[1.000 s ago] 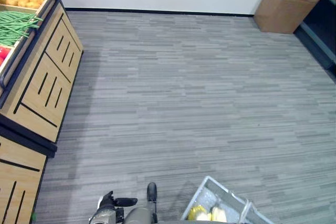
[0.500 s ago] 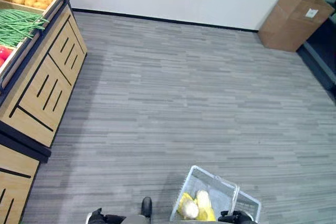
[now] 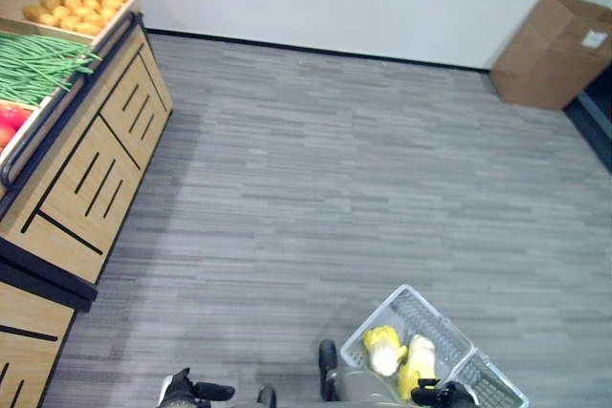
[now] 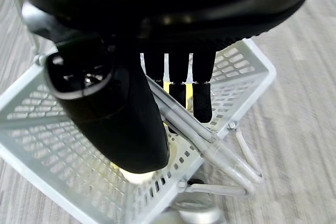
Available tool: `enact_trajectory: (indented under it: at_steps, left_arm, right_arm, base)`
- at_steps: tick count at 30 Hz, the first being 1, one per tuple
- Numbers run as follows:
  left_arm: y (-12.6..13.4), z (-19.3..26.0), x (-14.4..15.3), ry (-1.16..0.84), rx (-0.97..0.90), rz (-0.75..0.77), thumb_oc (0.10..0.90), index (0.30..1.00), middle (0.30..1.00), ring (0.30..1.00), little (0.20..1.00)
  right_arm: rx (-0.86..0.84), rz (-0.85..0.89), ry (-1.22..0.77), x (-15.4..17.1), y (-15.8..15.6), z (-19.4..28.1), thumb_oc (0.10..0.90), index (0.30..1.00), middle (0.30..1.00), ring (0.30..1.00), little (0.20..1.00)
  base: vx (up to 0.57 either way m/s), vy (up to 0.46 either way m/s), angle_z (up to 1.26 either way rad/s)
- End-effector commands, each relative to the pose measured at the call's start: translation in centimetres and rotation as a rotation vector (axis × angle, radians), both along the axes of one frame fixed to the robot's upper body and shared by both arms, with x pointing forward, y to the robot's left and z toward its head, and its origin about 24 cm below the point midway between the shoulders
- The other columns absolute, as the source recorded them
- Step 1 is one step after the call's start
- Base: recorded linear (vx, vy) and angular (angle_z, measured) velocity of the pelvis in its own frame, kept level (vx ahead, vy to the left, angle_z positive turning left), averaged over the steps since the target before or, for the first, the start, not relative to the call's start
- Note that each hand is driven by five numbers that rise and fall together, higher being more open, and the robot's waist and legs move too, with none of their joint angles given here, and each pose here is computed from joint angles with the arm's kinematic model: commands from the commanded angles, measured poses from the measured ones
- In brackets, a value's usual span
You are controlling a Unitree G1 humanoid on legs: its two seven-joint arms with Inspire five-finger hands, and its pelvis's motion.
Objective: Get the vegetables into the basket
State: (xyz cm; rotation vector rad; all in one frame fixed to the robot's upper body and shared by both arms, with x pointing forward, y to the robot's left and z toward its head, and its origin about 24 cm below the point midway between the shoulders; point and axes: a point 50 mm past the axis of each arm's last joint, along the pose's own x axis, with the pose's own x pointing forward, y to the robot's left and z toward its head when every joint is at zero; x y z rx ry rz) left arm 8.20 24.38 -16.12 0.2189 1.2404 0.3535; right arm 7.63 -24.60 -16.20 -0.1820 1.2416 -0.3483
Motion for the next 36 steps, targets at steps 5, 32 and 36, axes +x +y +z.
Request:
enact_trajectory:
  at_steps: [5, 32, 36]
  left_arm:
    - [-0.2, -0.1, -0.1, 0.006, 0.012, -0.011, 0.9, 1.0, 1.0, 1.0, 1.0]
    - [-0.7, -0.2, -0.1, 0.005, -0.006, 0.009, 0.9, 1.0, 1.0, 1.0, 1.0]
    - [-0.7, -0.2, 0.0, -0.004, -0.013, 0.021, 0.9, 1.0, 1.0, 1.0, 1.0]
  right_arm:
    - [-0.04, 0.034, 0.158, -3.9, -1.5, -0.2, 0.4, 0.3, 0.3, 0.3, 0.3]
    - [-0.068, 0.046, 0.15, -2.9, -2.3, 0.2, 0.4, 0.3, 0.3, 0.3, 0.3]
    - [-0.08, 0.06, 0.13, -2.3, -2.5, 0.3, 0.4, 0.3, 0.3, 0.3, 0.3]
  base:
    - [0.04, -0.052, -0.01]
    - [0.01, -0.039, 0.06]
    - [-0.01, -0.061, 0.42]
